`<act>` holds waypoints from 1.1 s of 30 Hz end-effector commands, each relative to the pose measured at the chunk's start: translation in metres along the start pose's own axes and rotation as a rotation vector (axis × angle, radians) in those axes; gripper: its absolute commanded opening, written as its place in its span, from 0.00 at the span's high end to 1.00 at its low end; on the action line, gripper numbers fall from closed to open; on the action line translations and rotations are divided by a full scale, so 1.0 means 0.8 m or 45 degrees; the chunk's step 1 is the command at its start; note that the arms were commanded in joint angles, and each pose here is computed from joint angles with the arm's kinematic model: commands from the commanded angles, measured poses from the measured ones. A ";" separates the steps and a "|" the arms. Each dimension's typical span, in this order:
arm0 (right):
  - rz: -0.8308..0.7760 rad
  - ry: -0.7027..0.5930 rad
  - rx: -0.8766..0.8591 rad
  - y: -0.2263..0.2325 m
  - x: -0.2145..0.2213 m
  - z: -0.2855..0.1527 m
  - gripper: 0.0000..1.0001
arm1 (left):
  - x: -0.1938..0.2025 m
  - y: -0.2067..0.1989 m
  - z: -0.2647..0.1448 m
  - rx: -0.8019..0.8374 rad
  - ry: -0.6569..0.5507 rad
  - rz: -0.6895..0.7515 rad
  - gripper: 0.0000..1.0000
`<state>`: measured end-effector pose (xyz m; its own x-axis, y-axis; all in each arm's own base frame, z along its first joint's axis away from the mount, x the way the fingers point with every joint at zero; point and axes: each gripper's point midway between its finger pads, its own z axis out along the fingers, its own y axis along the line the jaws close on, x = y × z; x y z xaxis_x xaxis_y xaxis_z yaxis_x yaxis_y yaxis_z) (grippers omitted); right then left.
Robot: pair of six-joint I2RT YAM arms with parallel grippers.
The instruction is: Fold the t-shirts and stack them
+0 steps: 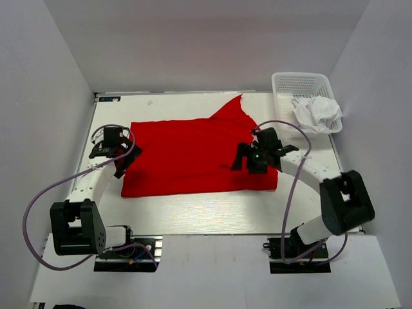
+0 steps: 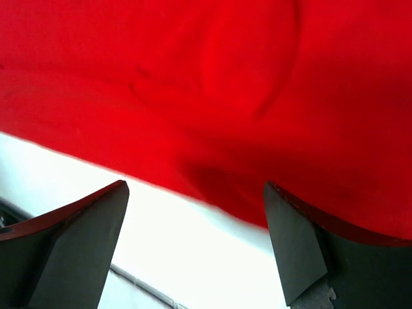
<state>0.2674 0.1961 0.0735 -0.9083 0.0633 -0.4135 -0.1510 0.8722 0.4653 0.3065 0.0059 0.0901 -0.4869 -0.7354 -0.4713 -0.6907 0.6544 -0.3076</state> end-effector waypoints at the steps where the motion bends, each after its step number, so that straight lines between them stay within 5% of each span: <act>1: -0.045 -0.053 -0.035 0.016 -0.037 0.022 0.10 | -0.019 -0.003 -0.012 -0.013 -0.064 -0.028 0.00; 10: -0.014 0.091 0.022 -0.002 -0.022 0.069 0.15 | -0.023 0.002 -0.009 -0.025 -0.080 -0.039 0.00; 25: -0.013 -0.013 0.022 0.009 -0.063 0.079 0.26 | -0.014 0.006 0.003 -0.048 -0.043 -0.031 0.00; 27: 0.008 -0.013 0.074 0.002 -0.067 0.076 0.34 | -0.012 0.007 0.006 -0.057 -0.035 -0.029 0.00; 33: 0.018 0.002 0.101 -0.003 -0.066 0.079 0.79 | -0.010 0.008 0.009 -0.067 -0.026 -0.026 0.00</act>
<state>0.3330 0.2208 0.0427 -0.9134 0.0683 -0.4014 -0.1171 0.9001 0.4196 0.3055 0.0134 0.0830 -0.4824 -0.7402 -0.4685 -0.7220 0.6388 -0.2659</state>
